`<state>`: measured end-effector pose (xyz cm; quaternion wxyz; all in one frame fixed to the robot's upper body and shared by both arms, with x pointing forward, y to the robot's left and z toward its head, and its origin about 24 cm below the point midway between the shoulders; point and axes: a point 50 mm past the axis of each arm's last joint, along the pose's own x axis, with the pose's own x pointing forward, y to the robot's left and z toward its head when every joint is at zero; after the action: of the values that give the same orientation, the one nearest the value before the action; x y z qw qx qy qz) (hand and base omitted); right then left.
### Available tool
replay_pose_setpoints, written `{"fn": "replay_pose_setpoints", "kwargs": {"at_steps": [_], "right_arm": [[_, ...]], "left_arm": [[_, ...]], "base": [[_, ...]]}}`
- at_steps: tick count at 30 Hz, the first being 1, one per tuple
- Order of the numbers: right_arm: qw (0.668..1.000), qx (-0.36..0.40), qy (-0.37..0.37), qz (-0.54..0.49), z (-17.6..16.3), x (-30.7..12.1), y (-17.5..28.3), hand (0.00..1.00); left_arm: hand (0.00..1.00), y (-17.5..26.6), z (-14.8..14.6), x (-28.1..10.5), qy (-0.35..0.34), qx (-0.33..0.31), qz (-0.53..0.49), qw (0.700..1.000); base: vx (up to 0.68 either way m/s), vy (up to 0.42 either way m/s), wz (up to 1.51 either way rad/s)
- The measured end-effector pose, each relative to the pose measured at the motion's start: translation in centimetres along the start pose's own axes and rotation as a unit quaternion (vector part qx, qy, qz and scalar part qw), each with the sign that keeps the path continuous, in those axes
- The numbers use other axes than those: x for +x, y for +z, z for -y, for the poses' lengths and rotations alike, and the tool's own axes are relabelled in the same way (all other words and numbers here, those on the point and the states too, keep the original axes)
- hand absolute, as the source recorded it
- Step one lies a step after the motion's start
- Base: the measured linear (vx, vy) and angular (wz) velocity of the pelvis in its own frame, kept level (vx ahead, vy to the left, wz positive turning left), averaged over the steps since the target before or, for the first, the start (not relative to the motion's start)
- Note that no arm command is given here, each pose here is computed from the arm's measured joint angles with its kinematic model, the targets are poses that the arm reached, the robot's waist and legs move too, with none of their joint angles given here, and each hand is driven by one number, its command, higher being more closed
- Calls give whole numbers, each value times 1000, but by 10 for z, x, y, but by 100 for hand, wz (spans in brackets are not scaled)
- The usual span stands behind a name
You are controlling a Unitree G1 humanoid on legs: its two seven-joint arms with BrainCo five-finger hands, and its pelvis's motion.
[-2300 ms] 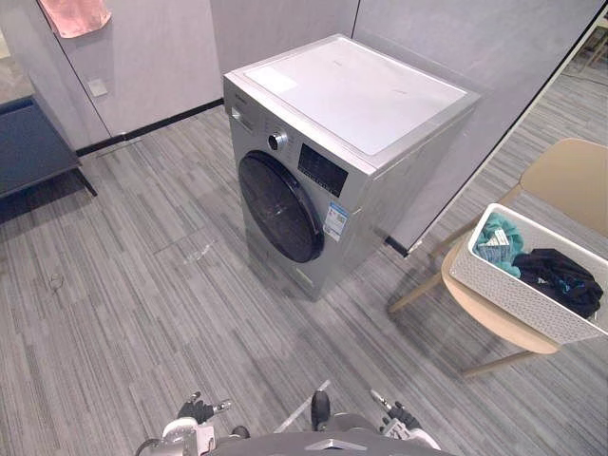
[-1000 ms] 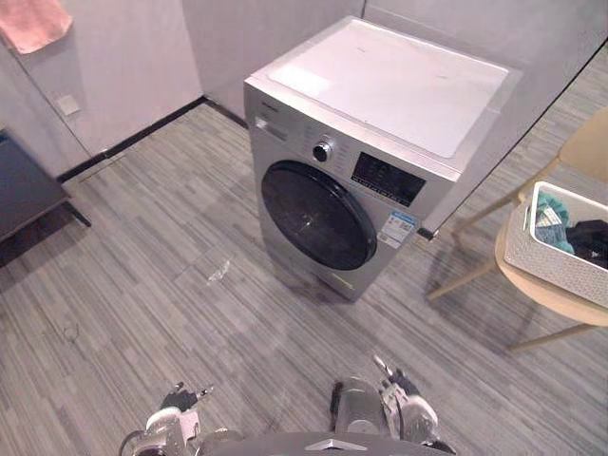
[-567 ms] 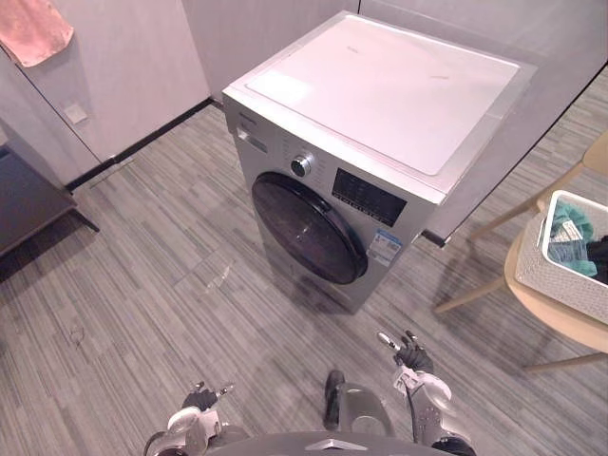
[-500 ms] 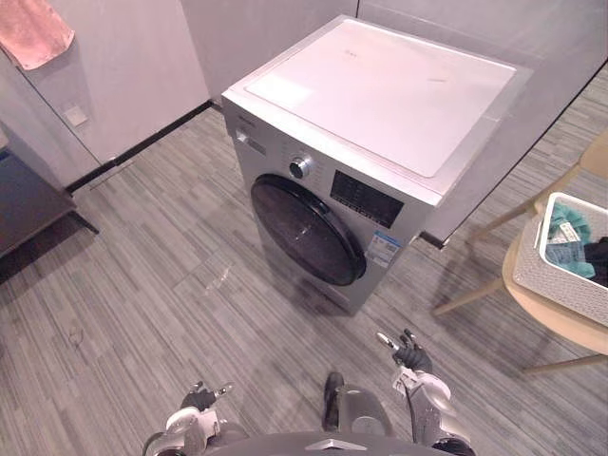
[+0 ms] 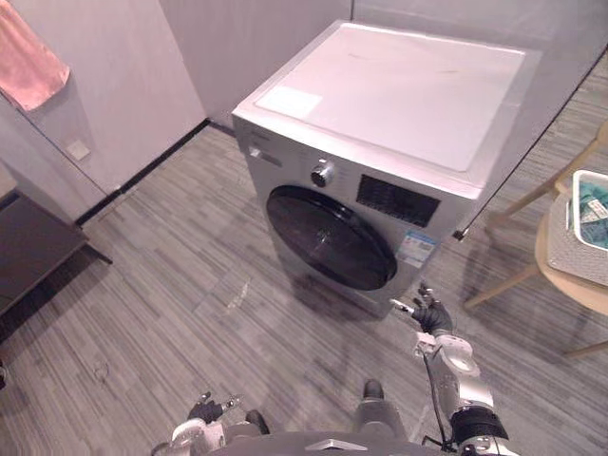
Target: Pick up the laundry basket with both hands and put the clothes into the washing machine.
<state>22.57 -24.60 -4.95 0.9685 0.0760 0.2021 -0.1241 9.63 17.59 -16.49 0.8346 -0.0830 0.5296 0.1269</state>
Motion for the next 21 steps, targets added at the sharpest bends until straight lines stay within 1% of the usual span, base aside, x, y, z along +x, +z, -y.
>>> {"fn": "replay_pose_setpoints", "kwargs": {"at_steps": [2, 5, 8, 14, 16, 17, 18, 20, 21], "right_arm": [[1000, 7, 19, -2, -8, -3, -3, 0], [999, 4, 41, 23, -14, -6, 6, 0], [998, 17, 51, 33, -13, -13, 8, 0], [997, 15, 56, 46, -14, -15, 14, 0], [996, 11, 60, 63, -17, -10, 25, 0], [994, 2, 67, 92, -20, -8, 41, 0], [993, 0, 69, 99, -21, -8, 44, 0], [985, -17, 85, 151, -26, -8, 72, 0], [982, -21, 89, 163, -27, -9, 78, 0]], "left_arm": [[0, 1, -8, 0, 8, 16, 2, 1000], [0, 2, -13, 0, 14, 19, 3, 1000], [0, 1, -10, 0, 10, 17, 3, 1000], [0, 8, -9, 1, 8, 29, 11, 999], [0, 11, -10, 1, 10, 30, 15, 999], [0, 12, -10, 1, 10, 30, 18, 999], [0, 13, -10, 1, 10, 30, 19, 999], [0, 15, -9, 1, 9, 30, 24, 999], [0, 16, -9, 1, 9, 30, 25, 999]], "base": [[66, 128, 0], [48, 22, -9], [18, -51, -2], [-5, -38, 8], [-1, -20, 5], [-3, -12, 5], [-1, -14, 4], [0, -6, 2], [0, -15, 6]]}}
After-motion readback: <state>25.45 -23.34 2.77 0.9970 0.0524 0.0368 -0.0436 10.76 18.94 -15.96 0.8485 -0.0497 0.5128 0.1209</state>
